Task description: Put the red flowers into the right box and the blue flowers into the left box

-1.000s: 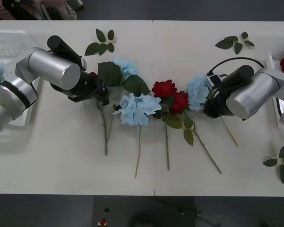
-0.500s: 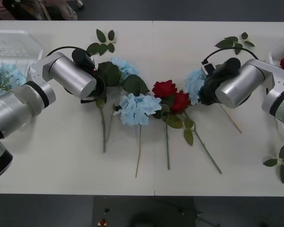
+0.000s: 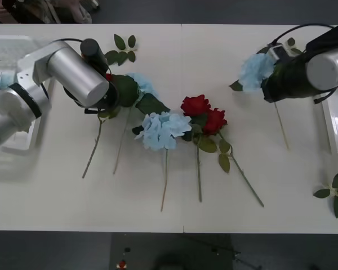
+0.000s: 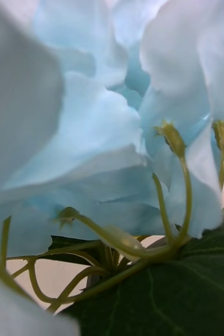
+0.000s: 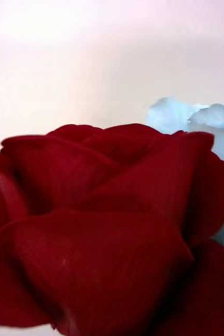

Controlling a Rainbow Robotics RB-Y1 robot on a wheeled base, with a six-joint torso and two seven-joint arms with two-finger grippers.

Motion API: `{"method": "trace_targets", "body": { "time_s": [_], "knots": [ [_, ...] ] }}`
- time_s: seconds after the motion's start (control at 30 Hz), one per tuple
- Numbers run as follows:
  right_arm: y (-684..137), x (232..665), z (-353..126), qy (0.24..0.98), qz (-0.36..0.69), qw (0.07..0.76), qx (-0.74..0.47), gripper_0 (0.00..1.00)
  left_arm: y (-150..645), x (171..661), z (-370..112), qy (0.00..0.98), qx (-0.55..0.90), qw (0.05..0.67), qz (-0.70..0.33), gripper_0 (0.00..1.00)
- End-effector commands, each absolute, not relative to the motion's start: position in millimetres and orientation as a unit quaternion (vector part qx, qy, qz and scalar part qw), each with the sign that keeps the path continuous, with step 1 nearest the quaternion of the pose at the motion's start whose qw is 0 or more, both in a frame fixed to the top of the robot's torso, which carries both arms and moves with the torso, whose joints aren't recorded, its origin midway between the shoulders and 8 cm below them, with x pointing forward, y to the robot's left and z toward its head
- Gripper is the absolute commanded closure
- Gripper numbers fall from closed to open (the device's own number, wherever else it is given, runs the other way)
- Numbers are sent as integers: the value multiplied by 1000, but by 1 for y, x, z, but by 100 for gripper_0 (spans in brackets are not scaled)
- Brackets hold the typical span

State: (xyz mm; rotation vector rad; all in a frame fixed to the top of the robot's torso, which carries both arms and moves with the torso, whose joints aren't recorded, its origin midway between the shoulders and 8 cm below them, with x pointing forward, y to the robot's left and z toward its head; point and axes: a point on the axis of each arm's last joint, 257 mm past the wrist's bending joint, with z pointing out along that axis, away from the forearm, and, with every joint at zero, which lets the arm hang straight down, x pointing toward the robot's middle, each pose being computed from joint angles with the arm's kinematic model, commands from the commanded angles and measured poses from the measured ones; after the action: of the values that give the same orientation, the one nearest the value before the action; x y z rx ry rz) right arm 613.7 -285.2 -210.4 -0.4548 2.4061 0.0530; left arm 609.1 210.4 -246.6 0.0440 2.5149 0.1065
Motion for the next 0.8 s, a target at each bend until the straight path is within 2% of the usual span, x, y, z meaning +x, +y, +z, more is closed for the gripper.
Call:
{"method": "trace_targets", "body": {
  "time_s": [0.03, 0.3, 0.53, 0.63, 0.77, 0.8],
  "knots": [
    [-282, 609, -146, 899, 54, 365, -237, 100, 234, 606, -180, 941, 31, 336, 31, 100],
    [-151, 555, -86, 830, 254, 378, -322, 100, 217, 590, -134, 933, 38, 351, -66, 100],
    [-61, 510, -46, 744, 352, 402, -402, 100, 225, 605, -142, 927, 19, 366, -74, 100],
    [-37, 505, -30, 716, 379, 420, -410, 100, 223, 609, -142, 924, 16, 372, -81, 100],
    [-20, 521, -2, 680, 409, 462, -395, 100, 210, 612, -136, 919, 14, 380, -100, 100],
    [-17, 524, 3, 673, 416, 469, -392, 100, 208, 614, -133, 918, 13, 383, -102, 97]
  ]
}}
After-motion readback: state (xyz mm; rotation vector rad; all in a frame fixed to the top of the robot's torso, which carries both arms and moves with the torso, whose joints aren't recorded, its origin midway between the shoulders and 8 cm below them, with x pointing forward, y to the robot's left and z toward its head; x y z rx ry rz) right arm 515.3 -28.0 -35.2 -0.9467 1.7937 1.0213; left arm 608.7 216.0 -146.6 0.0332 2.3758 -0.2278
